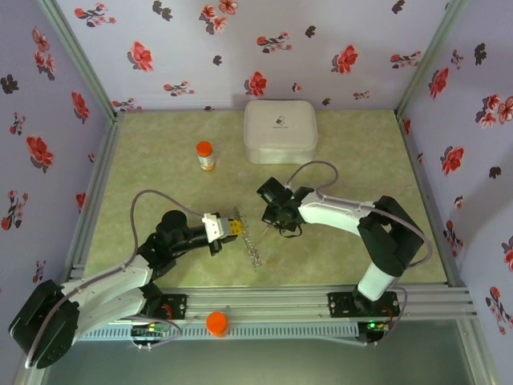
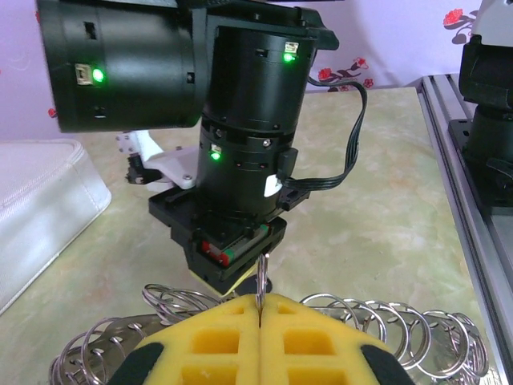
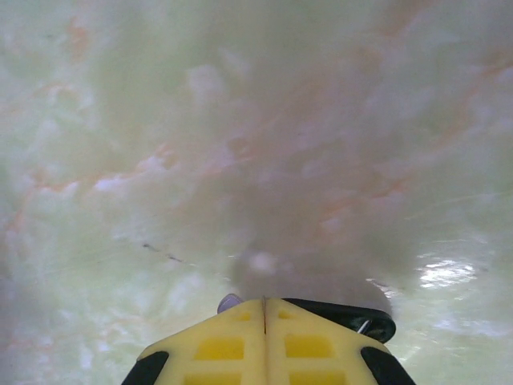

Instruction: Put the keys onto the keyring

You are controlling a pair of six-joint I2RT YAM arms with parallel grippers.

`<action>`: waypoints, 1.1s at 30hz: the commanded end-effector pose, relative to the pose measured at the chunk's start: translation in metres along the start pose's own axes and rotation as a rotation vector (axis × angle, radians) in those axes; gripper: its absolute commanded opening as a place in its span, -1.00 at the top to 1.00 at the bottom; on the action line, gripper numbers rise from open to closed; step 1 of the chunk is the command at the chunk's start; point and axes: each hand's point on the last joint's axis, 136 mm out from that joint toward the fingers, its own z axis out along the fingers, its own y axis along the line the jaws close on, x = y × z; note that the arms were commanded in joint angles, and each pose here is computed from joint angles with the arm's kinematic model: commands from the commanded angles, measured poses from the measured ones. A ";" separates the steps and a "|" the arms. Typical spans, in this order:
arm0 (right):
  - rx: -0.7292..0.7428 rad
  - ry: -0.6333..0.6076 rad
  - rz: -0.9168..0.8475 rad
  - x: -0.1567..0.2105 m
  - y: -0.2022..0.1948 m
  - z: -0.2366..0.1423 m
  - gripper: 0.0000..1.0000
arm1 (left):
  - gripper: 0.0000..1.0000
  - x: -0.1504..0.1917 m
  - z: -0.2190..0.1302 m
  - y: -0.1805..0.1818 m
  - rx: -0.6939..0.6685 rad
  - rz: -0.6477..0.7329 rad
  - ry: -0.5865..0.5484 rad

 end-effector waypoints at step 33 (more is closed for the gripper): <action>-0.839 -0.521 -1.533 0.048 0.066 -0.179 0.29 | 1.00 -0.023 0.004 -0.012 0.097 -0.027 -0.104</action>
